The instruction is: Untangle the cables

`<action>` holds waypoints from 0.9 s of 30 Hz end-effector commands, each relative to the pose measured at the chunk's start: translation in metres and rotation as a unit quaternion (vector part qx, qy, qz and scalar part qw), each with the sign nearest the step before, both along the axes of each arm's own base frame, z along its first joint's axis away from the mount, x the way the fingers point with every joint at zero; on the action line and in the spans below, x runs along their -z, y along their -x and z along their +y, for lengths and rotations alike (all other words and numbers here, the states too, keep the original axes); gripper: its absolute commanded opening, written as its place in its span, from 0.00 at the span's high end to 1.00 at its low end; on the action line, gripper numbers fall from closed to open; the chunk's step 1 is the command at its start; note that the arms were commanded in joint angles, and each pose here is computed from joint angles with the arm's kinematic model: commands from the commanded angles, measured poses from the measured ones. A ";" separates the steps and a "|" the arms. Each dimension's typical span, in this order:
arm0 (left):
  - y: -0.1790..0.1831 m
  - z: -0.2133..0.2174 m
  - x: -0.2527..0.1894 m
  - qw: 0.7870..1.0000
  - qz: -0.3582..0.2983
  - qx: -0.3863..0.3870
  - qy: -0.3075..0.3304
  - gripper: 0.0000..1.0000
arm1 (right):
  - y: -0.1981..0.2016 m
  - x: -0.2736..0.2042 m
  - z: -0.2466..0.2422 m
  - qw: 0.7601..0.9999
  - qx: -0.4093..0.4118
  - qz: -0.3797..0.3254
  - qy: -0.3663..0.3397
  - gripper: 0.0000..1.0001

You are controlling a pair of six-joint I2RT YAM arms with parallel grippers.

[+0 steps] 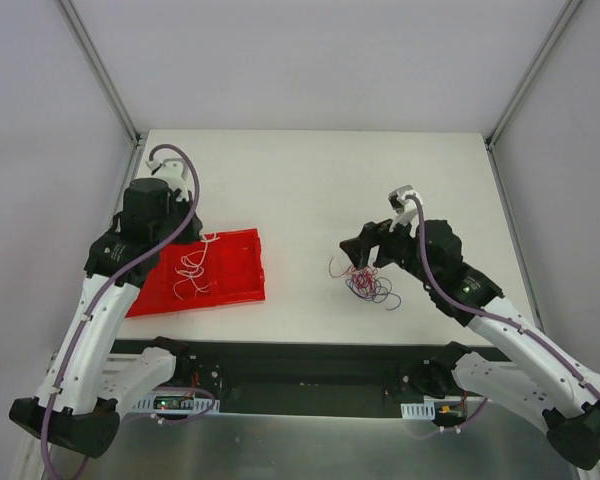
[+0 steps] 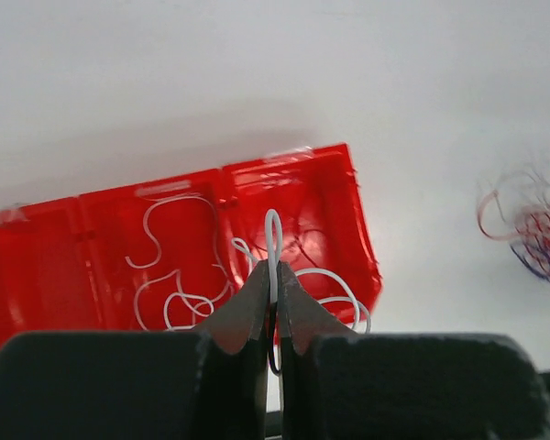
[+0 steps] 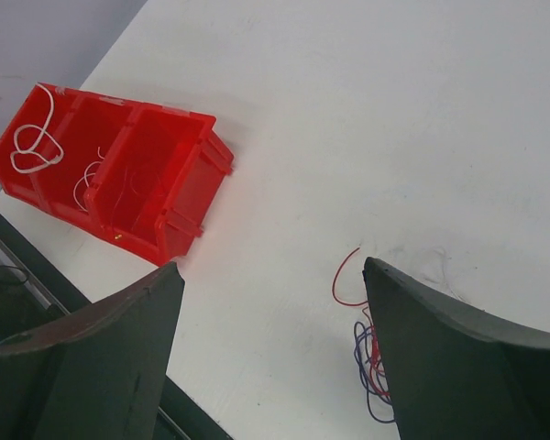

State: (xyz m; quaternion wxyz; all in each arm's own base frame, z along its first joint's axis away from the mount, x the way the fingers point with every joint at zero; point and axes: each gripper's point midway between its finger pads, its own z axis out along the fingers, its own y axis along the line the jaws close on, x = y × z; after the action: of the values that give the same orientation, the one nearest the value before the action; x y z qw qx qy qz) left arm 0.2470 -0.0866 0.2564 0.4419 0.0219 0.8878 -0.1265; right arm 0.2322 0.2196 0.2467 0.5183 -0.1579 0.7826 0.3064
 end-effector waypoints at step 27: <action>0.001 0.098 0.151 0.905 0.174 -0.387 0.020 0.71 | 0.013 0.030 -0.024 0.999 0.021 0.033 0.016 0.18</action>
State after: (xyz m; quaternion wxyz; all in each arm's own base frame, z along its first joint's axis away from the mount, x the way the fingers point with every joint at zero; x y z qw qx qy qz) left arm 0.2414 0.0004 0.1014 0.2723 -0.3259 0.9051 0.0196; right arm 0.2213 0.2008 0.2241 0.5005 -0.1473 0.8016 0.2918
